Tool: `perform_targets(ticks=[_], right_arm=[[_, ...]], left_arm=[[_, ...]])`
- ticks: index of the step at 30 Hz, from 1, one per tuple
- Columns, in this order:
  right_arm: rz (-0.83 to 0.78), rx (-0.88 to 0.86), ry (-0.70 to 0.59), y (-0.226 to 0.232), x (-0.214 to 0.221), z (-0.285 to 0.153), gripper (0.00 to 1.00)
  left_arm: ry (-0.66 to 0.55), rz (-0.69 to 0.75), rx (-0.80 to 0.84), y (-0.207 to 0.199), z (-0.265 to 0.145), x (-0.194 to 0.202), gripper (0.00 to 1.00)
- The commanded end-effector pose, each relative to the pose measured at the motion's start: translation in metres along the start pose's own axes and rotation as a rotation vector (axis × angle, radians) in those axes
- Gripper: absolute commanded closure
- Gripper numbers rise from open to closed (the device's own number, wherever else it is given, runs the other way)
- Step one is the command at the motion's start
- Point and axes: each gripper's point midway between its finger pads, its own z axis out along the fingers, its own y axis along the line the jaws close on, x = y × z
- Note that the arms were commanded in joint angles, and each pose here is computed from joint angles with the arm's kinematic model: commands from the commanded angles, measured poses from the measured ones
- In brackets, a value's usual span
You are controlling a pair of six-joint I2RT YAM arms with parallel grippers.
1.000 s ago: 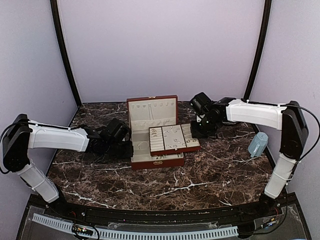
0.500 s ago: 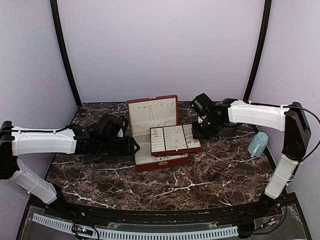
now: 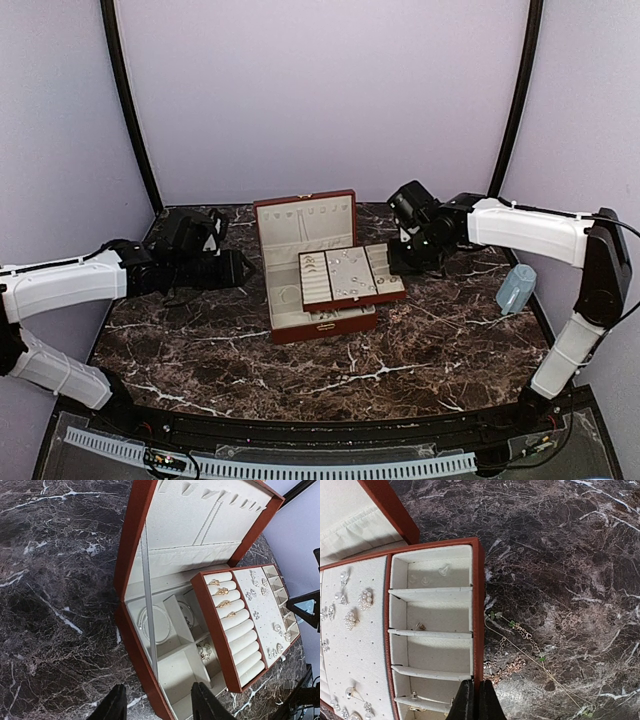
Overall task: Organize the mixed jewelry
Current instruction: Place the compartment layer in the jewelry box.
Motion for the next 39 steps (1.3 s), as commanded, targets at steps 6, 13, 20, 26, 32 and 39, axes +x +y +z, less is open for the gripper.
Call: perform_targets(ticks=[6, 13, 20, 26, 32, 39], right_arm=[[-0.020, -0.023, 0.005, 0.008, 0.000, 0.005, 1.00], [-0.040, 0.034, 0.022, 0.003, 0.001, 0.014, 1.00], [-0.029, 0.040, 0.015, 0.005, -0.004, 0.016, 1.00], [-0.024, 0.047, 0.015, 0.007, -0.008, 0.018, 1.00], [-0.034, 0.042, 0.033, 0.012, -0.007, 0.025, 1.00], [-0.054, 0.049, 0.041, 0.022, -0.005, 0.025, 1.00]], left_arm=[[-0.021, 0.078, 0.031, 0.000, -0.010, -0.015, 0.35], [-0.094, 0.114, 0.025, 0.007, -0.025, -0.044, 0.15], [-0.156, 0.139, 0.026, 0.019, -0.039, -0.075, 0.07], [-0.211, 0.166, 0.002, 0.030, -0.048, -0.096, 0.06], [-0.280, 0.244, -0.060, 0.040, -0.054, -0.111, 0.05], [-0.332, 0.290, -0.120, 0.055, -0.046, -0.109, 0.05]])
